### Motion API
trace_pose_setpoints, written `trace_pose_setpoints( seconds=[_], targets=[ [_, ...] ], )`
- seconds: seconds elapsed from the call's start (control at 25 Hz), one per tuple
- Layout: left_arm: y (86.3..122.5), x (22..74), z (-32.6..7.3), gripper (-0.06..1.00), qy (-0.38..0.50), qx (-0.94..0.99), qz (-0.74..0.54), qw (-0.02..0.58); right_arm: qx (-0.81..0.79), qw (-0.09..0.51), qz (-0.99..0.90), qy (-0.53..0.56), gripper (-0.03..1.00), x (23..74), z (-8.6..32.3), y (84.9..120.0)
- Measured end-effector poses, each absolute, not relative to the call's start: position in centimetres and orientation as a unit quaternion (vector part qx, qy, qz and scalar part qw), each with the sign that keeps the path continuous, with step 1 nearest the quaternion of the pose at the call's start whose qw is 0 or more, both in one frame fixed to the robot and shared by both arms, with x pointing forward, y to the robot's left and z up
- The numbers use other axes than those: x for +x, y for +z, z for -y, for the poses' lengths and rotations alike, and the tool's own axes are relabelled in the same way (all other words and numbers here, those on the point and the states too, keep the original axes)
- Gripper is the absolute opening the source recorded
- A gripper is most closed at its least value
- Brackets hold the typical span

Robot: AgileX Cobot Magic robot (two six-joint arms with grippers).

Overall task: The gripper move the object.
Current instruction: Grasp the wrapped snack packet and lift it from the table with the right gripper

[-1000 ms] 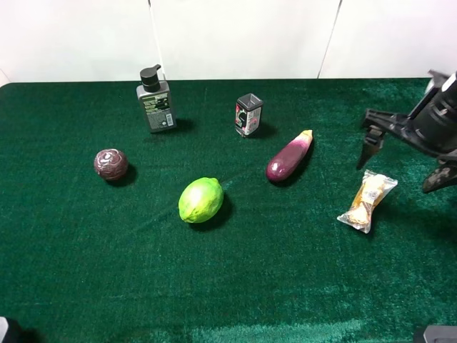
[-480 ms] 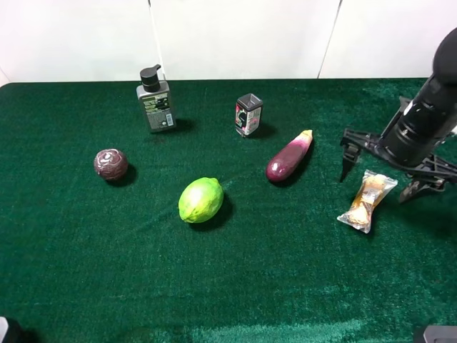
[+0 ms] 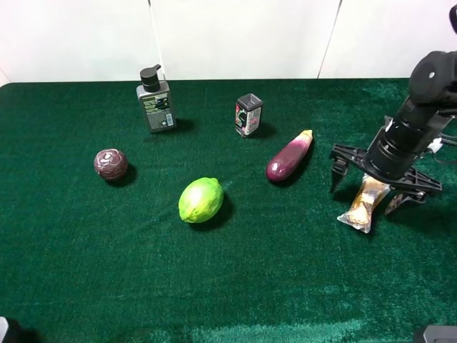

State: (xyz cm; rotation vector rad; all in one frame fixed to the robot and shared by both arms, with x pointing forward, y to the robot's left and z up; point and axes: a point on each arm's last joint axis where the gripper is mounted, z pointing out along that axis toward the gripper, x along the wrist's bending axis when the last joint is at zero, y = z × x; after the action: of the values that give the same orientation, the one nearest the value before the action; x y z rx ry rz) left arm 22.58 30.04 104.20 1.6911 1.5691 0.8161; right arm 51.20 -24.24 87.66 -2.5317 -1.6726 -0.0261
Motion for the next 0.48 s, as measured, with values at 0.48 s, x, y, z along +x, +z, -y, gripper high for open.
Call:
trace_pose_setpoints(
  seconds=[0.48],
  targets=[
    [104.2, 22.58, -30.04, 0.91, 0.314, 0.65, -0.603, 0.34, -0.83, 0.052, 0.555, -0.004, 0.63, 51.21, 24.31, 87.36]
  ],
)
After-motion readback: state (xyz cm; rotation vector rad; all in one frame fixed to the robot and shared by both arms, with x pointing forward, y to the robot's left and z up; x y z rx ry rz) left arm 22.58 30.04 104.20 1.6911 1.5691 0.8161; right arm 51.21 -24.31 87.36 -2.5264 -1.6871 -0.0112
